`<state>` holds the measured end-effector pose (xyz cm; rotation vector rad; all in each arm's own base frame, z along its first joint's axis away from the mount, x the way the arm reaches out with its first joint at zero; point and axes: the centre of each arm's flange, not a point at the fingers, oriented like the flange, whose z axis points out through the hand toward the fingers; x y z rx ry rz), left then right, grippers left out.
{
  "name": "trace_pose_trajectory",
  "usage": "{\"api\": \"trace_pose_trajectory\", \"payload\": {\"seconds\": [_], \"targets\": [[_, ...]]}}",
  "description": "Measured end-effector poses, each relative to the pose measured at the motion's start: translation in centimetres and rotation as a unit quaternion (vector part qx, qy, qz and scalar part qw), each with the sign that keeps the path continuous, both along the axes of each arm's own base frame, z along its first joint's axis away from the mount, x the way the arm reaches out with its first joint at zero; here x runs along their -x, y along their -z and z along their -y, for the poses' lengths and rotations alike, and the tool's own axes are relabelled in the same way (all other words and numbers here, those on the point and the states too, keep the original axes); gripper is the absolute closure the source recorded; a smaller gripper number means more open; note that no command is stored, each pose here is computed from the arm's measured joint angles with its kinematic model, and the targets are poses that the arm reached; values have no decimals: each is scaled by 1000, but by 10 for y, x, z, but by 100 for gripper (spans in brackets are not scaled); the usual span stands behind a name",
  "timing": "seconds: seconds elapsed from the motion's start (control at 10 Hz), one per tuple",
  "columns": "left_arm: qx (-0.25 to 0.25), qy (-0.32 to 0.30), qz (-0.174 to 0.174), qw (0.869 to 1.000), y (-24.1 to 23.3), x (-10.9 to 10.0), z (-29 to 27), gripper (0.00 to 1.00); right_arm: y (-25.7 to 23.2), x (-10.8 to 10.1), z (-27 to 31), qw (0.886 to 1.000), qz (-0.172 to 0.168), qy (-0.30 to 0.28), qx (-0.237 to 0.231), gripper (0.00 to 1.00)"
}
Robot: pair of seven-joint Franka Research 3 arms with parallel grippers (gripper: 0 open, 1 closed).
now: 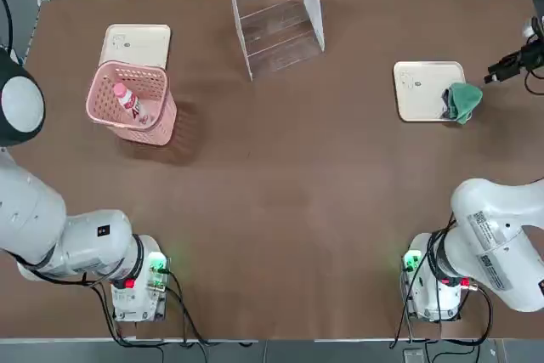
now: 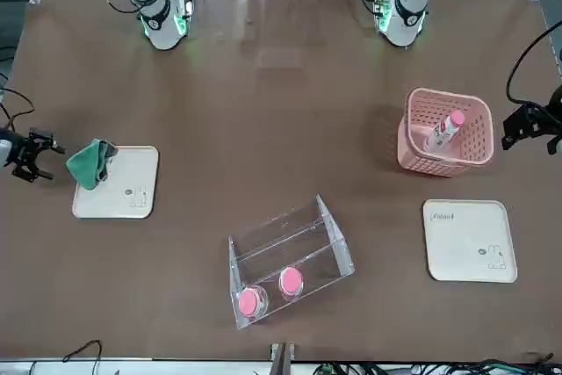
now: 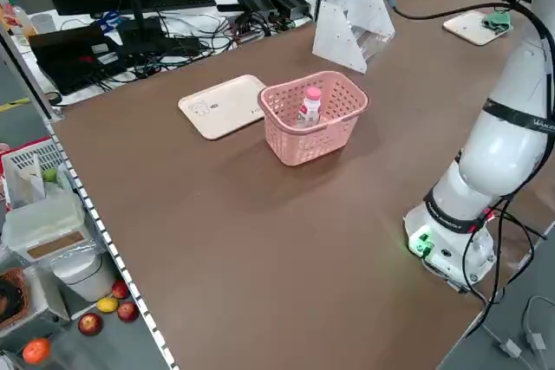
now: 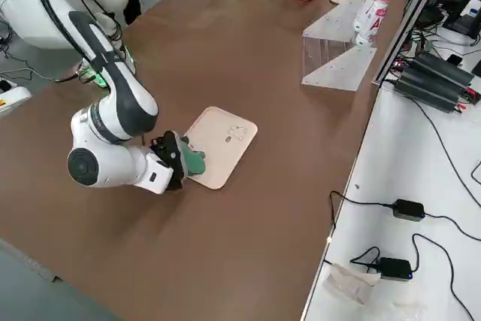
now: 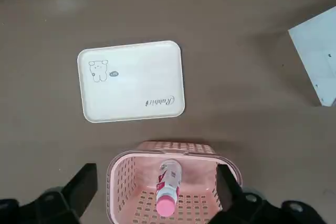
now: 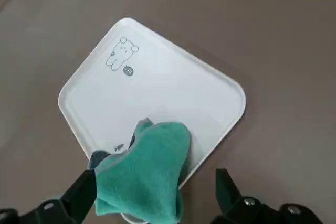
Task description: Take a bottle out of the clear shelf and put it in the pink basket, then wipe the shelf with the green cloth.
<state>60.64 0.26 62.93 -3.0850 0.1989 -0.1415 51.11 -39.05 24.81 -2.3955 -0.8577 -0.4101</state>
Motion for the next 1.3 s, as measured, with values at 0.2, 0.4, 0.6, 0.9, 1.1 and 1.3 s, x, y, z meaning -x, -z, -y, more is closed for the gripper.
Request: {"api": "trace_pose_trajectory", "payload": {"seconds": [0.2,0.4,0.6,0.9,1.1,1.3], "targets": [[0,0,0,1000,0,0,0,0,-41,-46,-26,998,8,-30,62,0],[0,1,0,1000,0,0,2,0,-98,-105,-84,992,1,-27,127,0],[0,1,0,1000,0,0,1,0,-139,-148,-168,985,-34,47,161,0],[5,-8,-29,1000,6,6,-7,0,-195,-178,-284,963,-76,175,190,0],[7,-14,-42,999,9,8,-7,0,-235,-172,-340,948,-105,232,192,0],[9,-35,-47,998,10,10,-4,0,-273,-156,-375,941,-116,242,204,0]]}}
